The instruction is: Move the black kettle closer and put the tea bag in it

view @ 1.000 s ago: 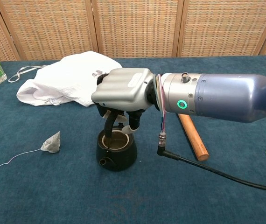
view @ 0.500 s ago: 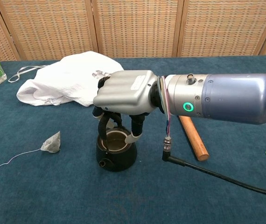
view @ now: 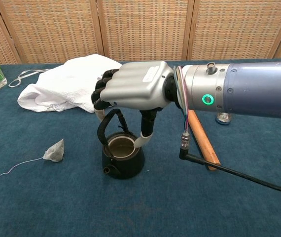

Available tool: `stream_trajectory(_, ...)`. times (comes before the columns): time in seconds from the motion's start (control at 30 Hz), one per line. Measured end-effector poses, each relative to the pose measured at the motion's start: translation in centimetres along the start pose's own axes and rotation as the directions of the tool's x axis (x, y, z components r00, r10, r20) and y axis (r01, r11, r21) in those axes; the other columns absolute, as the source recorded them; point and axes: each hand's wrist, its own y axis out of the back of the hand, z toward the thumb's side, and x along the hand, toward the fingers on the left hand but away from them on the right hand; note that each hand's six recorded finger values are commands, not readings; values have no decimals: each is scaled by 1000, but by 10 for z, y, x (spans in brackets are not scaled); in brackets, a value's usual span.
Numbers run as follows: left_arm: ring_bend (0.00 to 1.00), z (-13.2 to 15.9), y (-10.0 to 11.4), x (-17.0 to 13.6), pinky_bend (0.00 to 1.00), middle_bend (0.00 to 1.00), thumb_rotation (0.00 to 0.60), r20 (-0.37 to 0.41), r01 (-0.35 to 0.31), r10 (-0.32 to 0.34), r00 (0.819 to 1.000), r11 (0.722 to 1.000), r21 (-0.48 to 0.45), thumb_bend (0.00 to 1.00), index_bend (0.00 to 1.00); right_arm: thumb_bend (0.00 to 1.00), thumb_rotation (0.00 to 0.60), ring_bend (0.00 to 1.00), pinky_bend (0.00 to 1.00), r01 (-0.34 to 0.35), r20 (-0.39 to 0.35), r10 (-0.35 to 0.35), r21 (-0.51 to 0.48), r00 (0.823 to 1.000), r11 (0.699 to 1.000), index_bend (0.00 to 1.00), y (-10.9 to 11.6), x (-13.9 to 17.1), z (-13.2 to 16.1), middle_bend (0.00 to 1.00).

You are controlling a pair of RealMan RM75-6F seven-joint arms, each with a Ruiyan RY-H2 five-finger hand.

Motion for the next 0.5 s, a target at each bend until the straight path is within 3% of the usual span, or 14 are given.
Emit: stream_trajectory(0.5, 18, 5, 4, 0, 0, 48, 600, 10, -9, 9, 1000, 1000, 0, 470, 178, 252, 482, 93, 91, 37, 47, -36, -16, 998, 999, 321, 16, 17, -21, 218)
